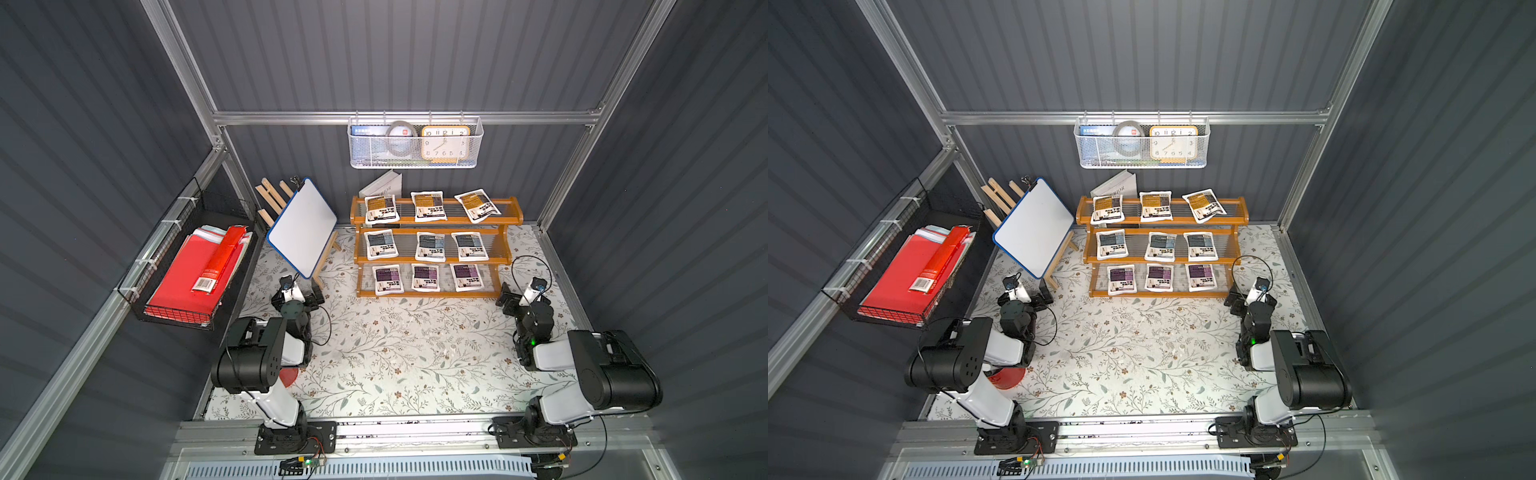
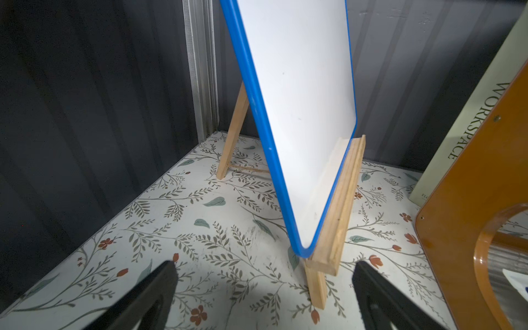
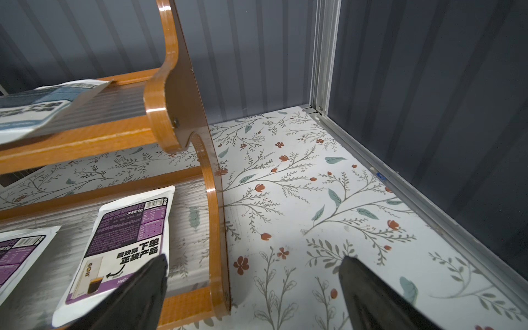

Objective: Place the bagged coffee beans on the shelf by color
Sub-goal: Reset both arms

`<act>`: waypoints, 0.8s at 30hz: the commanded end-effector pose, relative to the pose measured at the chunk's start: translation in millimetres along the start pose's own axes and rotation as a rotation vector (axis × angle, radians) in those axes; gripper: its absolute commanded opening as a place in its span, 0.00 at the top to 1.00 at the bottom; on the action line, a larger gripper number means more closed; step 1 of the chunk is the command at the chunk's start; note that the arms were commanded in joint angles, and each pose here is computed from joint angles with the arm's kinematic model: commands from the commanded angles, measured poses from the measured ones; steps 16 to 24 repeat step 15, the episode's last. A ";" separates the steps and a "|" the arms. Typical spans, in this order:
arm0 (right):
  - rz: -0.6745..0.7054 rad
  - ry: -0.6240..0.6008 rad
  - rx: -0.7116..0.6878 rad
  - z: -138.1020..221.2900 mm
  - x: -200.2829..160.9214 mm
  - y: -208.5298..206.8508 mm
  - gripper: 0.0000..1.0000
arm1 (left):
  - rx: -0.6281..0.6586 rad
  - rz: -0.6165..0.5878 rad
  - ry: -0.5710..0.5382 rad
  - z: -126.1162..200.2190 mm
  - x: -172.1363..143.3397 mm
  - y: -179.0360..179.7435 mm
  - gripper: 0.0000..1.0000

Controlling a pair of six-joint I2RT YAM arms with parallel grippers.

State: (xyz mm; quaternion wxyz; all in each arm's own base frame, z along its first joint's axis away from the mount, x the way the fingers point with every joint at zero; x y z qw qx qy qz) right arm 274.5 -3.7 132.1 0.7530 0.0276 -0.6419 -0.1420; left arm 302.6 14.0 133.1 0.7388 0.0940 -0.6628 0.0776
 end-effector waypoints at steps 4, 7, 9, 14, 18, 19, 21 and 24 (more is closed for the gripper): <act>0.001 -0.028 0.012 -2.6 7.5 2.4 0.01 | 0.010 -0.019 -0.009 -3.6 2.0 -1.9 0.01; 0.002 -0.028 0.014 -3.0 7.5 2.9 0.01 | 0.007 -0.019 -0.005 -4.8 2.0 -2.5 0.01; 0.002 -0.026 0.013 -3.2 7.1 3.0 0.01 | 0.006 -0.018 -0.003 -5.6 1.9 -2.7 0.01; 0.001 -0.028 0.013 -2.7 7.4 2.7 0.01 | 0.004 -0.020 -0.005 -4.6 1.6 -2.6 0.01; 0.001 -0.030 0.014 -1.9 7.3 2.9 0.01 | -0.005 -0.025 -0.013 -2.5 2.4 -6.0 0.01; 0.001 -0.030 0.014 -1.9 7.3 2.9 0.01 | -0.005 -0.025 -0.013 -2.5 2.4 -6.0 0.01; 0.001 -0.030 0.014 -1.9 7.3 2.9 0.01 | -0.005 -0.025 -0.013 -2.5 2.4 -6.0 0.01; 0.001 -0.030 0.014 -1.9 7.3 2.9 0.01 | -0.005 -0.025 -0.013 -2.5 2.4 -6.0 0.01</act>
Point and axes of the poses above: each gripper's point midway between its finger pads, its own z axis back along the fingers, its own y axis along the line the jaws close on, x = y × z, the point moved 10 cm from there along z, back along the fingers, and after that the axes turned 8 degrees about -z, right-handed, at the moved point
